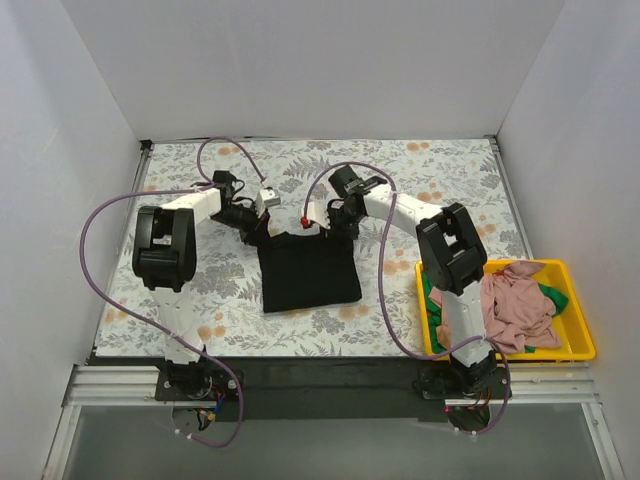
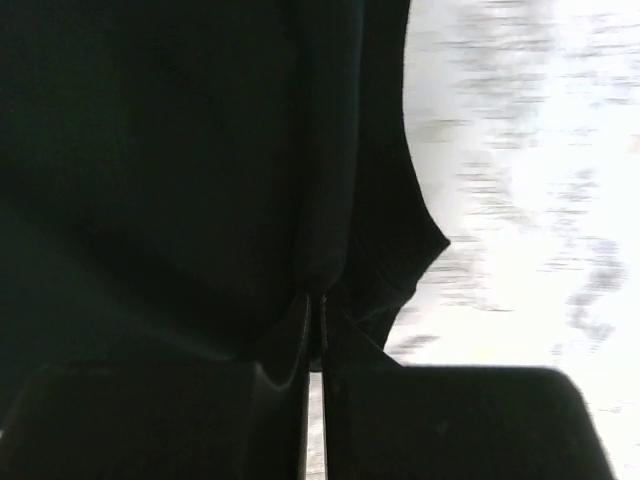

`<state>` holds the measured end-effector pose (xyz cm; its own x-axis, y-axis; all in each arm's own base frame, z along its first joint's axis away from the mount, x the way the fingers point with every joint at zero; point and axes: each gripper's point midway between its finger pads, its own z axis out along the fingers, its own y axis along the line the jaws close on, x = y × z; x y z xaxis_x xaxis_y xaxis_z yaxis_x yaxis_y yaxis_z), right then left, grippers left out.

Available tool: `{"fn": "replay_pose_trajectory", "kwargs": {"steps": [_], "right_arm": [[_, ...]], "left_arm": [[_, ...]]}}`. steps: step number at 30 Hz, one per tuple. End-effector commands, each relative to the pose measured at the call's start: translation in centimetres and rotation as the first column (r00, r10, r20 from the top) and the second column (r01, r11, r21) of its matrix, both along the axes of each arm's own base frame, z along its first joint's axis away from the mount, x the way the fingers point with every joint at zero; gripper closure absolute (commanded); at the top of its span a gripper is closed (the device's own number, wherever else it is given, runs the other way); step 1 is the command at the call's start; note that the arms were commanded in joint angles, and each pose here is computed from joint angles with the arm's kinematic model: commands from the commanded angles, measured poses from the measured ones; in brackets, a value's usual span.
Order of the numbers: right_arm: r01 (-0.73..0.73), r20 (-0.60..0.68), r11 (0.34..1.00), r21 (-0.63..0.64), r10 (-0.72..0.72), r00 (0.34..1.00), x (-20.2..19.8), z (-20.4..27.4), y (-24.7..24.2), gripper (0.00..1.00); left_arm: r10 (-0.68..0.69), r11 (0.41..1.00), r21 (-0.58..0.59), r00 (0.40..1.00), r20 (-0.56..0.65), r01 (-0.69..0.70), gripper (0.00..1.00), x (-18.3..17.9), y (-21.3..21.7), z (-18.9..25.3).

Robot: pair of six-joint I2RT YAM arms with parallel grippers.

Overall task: Fold and stack the t-shirts
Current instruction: Fold the tshirt

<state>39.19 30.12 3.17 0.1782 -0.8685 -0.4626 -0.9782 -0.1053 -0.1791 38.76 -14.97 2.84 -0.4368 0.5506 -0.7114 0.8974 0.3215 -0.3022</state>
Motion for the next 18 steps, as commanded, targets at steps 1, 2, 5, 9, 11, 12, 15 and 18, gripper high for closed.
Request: {"fn": "replay_pose_trajectory", "kwargs": {"steps": [1,2,5,9,11,12,15,18], "right_arm": [[0.026,-0.219,1.0,-0.007,-0.027,0.975,-6.9,1.3,-1.1,0.99],[0.031,-0.256,0.999,-0.023,-0.036,0.966,-8.1,0.8,-1.8,0.99],[0.052,-0.323,0.998,-0.032,-0.06,0.944,-10.6,0.5,-2.7,0.99],[0.078,-0.429,0.996,-0.032,-0.084,0.899,-13.0,1.5,-2.9,0.6],[0.135,-0.496,0.991,-0.014,-0.124,0.859,-13.6,2.6,-3.1,0.43],[0.168,-0.508,0.986,0.016,-0.137,0.85,-13.1,3.7,-2.8,0.43],[0.318,-0.599,0.944,0.082,-0.209,0.773,-11.1,6.1,-2.5,0.44],[0.467,-0.691,0.874,0.137,-0.254,0.676,-7.1,8.4,-1.6,0.52]], "left_arm": [[-0.106,0.993,-0.04,0.993,0.051,0.108,1.0,-4.0,-1.1,3.6],[-0.137,0.99,-0.038,0.99,0.039,0.139,1.0,-5.5,-1.1,3.1],[-0.171,0.985,-0.009,0.985,0.014,0.171,0.95,-9.0,-1.3,2.6],[-0.168,0.986,-0.002,0.986,-0.011,0.168,0.71,-10.5,-1.1,2.6],[-0.146,0.989,-0.029,0.989,0.009,0.146,0.61,-10.0,-0.8,3.9],[-0.131,0.989,-0.069,0.991,0.04,0.133,0.57,-9.4,-1.1,5.2],[-0.105,0.987,-0.101,0.978,0.178,0.124,0.54,-7.5,-1.7,7.8],[-0.086,0.985,-0.127,0.97,0.229,0.117,0.52,-6.5,-3.7,9.4]]}}
